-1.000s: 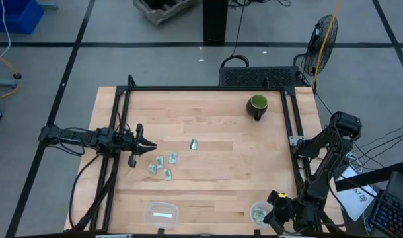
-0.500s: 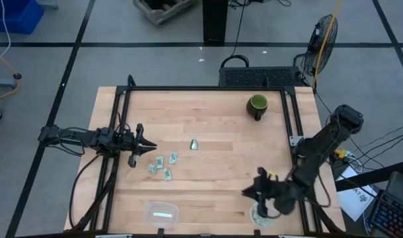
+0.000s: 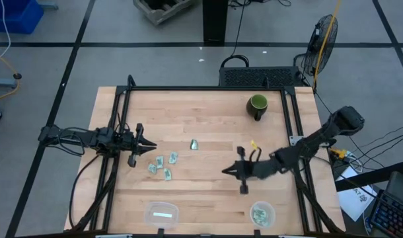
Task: Pick and place Stevia / Truvia into bins
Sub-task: Put the truvia packet into the left transparent container
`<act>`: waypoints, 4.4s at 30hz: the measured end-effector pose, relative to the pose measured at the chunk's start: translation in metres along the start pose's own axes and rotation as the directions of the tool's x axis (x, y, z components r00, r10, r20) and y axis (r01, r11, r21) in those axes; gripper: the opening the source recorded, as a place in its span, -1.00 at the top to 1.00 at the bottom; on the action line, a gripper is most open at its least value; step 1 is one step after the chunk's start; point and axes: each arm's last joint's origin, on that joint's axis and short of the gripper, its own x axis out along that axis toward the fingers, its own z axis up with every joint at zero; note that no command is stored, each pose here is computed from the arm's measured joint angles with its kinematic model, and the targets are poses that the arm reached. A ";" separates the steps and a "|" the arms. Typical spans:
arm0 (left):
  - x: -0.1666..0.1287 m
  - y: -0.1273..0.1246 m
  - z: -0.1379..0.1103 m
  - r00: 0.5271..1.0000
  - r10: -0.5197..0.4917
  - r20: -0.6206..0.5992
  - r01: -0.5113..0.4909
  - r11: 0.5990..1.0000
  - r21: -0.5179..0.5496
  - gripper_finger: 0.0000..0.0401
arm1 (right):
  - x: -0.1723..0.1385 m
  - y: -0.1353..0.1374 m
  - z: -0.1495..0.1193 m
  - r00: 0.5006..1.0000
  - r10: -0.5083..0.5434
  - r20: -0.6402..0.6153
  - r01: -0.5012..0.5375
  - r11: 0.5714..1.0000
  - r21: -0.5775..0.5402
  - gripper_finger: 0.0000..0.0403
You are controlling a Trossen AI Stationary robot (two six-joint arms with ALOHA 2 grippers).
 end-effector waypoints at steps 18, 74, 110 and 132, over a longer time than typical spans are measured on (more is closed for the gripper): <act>-0.001 -0.001 0.010 0.995 -0.006 0.103 0.013 0.998 -0.066 0.71 | -0.078 -0.097 -0.042 0.943 -0.118 0.310 0.082 0.989 0.126 1.00; 0.139 0.056 0.028 0.926 0.160 -0.342 -0.287 0.887 -0.362 0.71 | -0.135 -0.105 -0.078 0.883 -0.148 0.446 0.104 0.987 0.122 0.98; 0.197 0.098 -0.027 0.629 0.138 -0.765 -0.490 0.835 -0.252 -0.15 | -0.135 -0.105 -0.078 0.883 -0.147 0.446 0.102 0.987 0.122 0.99; 0.206 0.089 -0.037 0.663 0.051 -0.746 -0.430 0.842 -0.325 0.53 | -0.134 -0.105 -0.079 0.887 -0.146 0.438 0.104 0.987 0.120 0.99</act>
